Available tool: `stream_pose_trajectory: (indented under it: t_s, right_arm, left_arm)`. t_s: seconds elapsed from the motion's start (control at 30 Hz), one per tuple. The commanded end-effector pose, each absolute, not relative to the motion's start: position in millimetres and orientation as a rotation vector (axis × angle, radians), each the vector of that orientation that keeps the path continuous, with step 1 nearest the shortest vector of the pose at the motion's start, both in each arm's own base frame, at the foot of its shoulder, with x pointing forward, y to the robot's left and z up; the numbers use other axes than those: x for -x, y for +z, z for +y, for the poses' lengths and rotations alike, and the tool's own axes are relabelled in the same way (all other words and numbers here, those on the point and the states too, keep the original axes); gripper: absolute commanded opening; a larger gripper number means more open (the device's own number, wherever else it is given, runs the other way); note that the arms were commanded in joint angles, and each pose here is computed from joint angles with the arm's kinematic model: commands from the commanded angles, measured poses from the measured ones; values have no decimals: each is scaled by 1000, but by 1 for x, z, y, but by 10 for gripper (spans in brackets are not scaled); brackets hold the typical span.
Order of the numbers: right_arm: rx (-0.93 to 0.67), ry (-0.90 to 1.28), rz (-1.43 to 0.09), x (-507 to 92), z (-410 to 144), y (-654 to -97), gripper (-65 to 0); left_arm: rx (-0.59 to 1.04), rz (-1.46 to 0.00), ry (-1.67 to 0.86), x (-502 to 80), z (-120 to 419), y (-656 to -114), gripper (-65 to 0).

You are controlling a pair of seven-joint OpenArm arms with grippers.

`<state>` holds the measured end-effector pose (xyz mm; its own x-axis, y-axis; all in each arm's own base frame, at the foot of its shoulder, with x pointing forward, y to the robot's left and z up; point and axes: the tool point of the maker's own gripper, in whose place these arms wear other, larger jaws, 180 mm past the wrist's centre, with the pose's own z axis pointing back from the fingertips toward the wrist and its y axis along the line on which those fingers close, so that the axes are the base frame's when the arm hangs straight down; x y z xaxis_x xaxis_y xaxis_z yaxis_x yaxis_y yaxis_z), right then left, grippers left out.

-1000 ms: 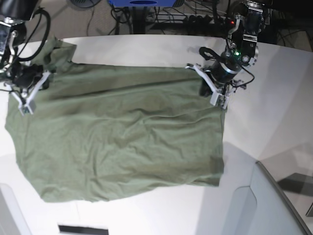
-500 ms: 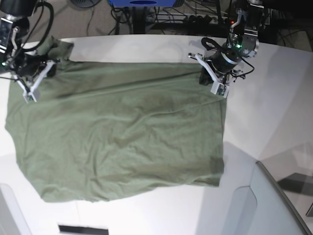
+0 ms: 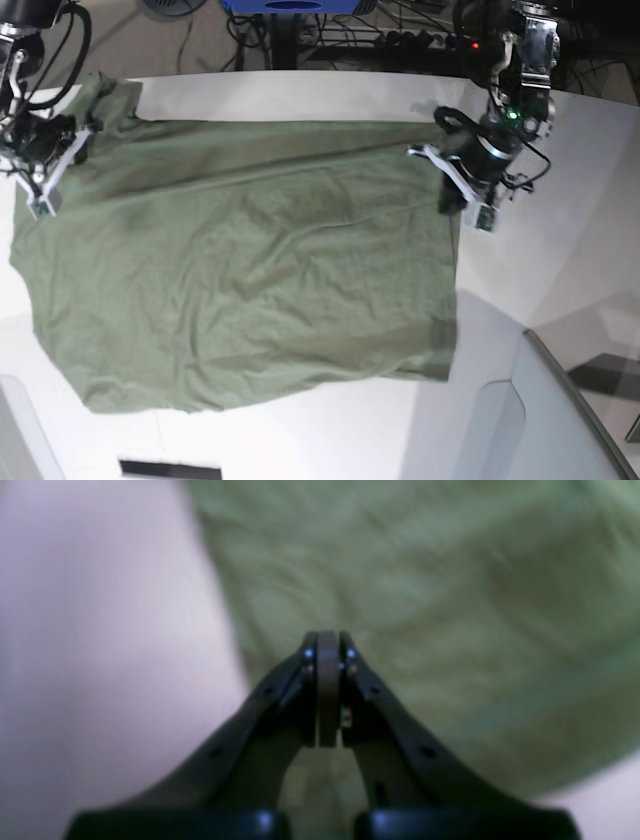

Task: Layout the t-shirt on the table in an organized manner, then fold the t-shirt properly
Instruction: 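Regrasp the shirt edge with both grippers near the collar and hem corners, then pull the grasped shirt edge apart with both grippers to straighten it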

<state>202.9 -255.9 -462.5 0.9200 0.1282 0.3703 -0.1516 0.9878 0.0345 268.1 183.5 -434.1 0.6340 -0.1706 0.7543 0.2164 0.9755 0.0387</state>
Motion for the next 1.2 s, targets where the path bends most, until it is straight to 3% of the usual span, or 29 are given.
stream_pose_trajectory:
  t_s: [0.0, 0.2, 0.4, 0.57, 0.83, 1.17]
  right_arm:
    - [-73, 165, -410, -211, -247, -455, -591]
    - [-188, 314, -362, -213, -178, -471, -591]
    - [-272, 294, -376, -218, -144, -482, -591]
    - [-262, 272, -313, -204, -160, -498, -591]
    - [-216, 247, -262, -182, -197, -513, -591]
    - [-191, 197, -284, -181, -219, -511, -591]
  left_arm:
    - [52, -903, -220, -283, 187, -422, -650]
    - [54, -853, -156, -309, 196, -449, -650]
    - [60, -814, -119, -323, 201, -466, -650]
    - [33, -735, -84, -321, 224, -490, -650]
    - [-26, -767, -59, -324, 264, -495, -650]
    - [-66, -869, -74, -358, 282, -456, -650]
